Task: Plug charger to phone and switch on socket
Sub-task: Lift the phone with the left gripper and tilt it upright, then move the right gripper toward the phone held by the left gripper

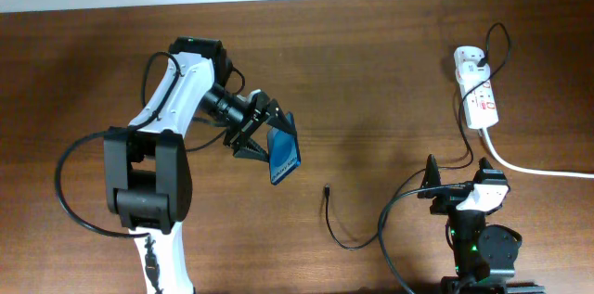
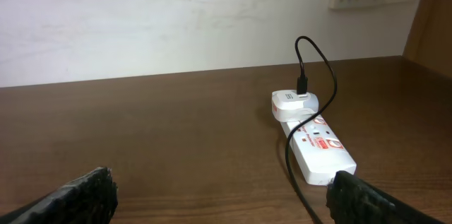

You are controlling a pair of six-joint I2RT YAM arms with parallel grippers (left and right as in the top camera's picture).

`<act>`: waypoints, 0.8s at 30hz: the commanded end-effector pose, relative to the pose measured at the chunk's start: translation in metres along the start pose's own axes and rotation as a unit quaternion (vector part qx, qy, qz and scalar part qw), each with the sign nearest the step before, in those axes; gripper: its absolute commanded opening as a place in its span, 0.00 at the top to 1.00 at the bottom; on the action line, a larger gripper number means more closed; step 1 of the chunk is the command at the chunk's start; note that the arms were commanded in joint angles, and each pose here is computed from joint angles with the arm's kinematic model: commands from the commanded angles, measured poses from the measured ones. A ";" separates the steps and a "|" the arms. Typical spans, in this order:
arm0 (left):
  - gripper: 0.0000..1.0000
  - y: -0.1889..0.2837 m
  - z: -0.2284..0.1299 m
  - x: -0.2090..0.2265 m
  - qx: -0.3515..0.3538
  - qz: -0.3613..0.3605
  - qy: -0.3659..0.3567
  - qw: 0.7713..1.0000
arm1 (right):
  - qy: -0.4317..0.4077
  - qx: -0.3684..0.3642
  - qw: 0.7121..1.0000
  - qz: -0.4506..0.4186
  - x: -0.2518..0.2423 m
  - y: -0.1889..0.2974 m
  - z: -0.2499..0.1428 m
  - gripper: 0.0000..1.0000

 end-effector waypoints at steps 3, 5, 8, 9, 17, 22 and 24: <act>0.49 0.002 0.008 -0.007 -0.014 -0.013 -0.012 1.000 | 0.004 0.003 1.000 0.007 0.002 0.000 -0.003 0.02; 0.49 0.003 0.025 -0.008 -0.044 -0.014 -0.017 0.999 | 0.004 0.003 1.000 0.007 0.002 0.000 -0.003 0.02; 0.49 0.005 0.043 -0.011 -0.076 -0.018 -0.021 0.997 | 0.004 0.003 1.000 0.007 0.002 0.000 -0.003 0.02; 0.50 0.006 0.049 -0.012 -0.088 -0.020 -0.021 0.996 | 0.004 0.003 1.000 0.007 0.002 0.000 -0.003 0.02; 0.49 0.011 0.072 -0.011 -0.132 -0.004 -0.028 0.991 | -0.192 0.050 0.972 0.126 0.041 0.006 -0.007 0.02; 0.50 0.011 0.071 -0.011 -0.131 -0.005 -0.027 0.991 | -0.396 0.161 0.877 0.220 0.079 0.023 -0.016 0.02; 0.50 0.011 0.071 -0.011 -0.131 -0.005 -0.027 0.991 | -0.439 0.171 0.857 0.211 0.078 0.022 -0.015 0.02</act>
Point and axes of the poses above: each gripper's point midway between its finger pads, its own y axis back along the fingers, its own x axis along the line the jaws close on, z = x × y, the point moved 2 cm from there along y, back along the fingers, and after that the axes turned 11 degrees about -y, right-handed, at the moved point
